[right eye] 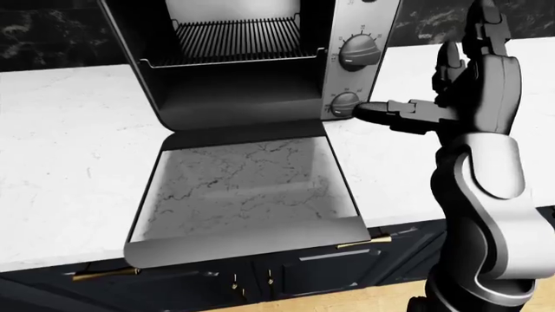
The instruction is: Close the toaster oven door.
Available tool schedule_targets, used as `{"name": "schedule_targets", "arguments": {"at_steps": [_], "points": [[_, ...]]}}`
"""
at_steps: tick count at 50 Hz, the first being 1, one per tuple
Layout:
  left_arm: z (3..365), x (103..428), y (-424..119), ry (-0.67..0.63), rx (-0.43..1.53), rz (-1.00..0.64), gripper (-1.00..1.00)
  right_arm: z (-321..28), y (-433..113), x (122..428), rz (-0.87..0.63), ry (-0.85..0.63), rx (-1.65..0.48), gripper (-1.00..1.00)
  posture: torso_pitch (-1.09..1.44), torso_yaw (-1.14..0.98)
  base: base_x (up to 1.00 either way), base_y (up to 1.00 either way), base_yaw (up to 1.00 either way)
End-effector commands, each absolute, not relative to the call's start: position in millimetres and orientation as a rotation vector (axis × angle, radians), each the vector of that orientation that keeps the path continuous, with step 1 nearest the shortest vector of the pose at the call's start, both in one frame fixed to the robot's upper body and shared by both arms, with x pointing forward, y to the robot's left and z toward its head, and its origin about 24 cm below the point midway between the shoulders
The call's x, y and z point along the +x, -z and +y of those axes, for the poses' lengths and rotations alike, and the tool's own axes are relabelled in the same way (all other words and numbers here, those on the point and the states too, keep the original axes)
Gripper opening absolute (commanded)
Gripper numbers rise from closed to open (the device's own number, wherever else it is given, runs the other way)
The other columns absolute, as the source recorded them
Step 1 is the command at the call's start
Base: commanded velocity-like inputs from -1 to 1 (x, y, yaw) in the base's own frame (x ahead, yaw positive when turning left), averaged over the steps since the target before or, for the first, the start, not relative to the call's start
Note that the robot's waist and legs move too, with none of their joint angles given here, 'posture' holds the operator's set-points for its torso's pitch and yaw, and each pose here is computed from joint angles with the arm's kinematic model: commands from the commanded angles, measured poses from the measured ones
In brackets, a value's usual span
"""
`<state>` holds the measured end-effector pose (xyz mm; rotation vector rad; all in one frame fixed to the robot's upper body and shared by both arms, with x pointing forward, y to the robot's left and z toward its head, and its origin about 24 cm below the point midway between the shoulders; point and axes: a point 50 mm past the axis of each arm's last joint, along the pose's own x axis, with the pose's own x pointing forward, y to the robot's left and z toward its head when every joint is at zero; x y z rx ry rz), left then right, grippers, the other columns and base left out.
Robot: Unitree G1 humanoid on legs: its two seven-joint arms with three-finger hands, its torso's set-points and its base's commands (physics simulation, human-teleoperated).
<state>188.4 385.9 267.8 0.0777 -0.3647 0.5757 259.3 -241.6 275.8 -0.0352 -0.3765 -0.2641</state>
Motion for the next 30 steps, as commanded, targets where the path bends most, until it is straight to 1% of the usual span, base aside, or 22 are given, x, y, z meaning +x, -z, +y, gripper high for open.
{"name": "schedule_targets", "arguments": {"at_steps": [1, 8, 13, 15, 20, 30], "points": [[382, 182, -285, -0.574, 0.12, -0.447, 1.0, -241, -290, 253, -0.461, 0.266, -0.041, 1.0, 0.0, 0.0, 0.0, 0.0, 0.0], [383, 182, -287, -0.576, 0.119, -0.45, 1.0, -243, -292, 253, -0.456, 0.268, -0.04, 1.0, 0.0, 0.0, 0.0, 0.0, 0.0], [383, 181, -288, -0.577, 0.118, -0.449, 1.0, -256, -289, 255, -0.438, 0.302, -0.127, 1.0, 0.0, 0.0, 0.0, 0.0, 0.0], [382, 181, -288, -0.576, 0.119, -0.45, 1.0, -260, -289, 255, -0.439, 0.306, -0.119, 1.0, 0.0, 0.0, 0.0, 0.0, 0.0], [382, 181, -288, -0.575, 0.126, -0.452, 1.0, -271, -293, 254, -0.469, 0.329, -0.2, 1.0, 0.0, 0.0, 0.0, 0.0, 0.0], [382, 181, -288, -0.572, 0.131, -0.456, 1.0, -271, -290, 253, -0.484, 0.3, -0.332, 1.0, 0.0, 0.0, 0.0, 0.0, 0.0]]}}
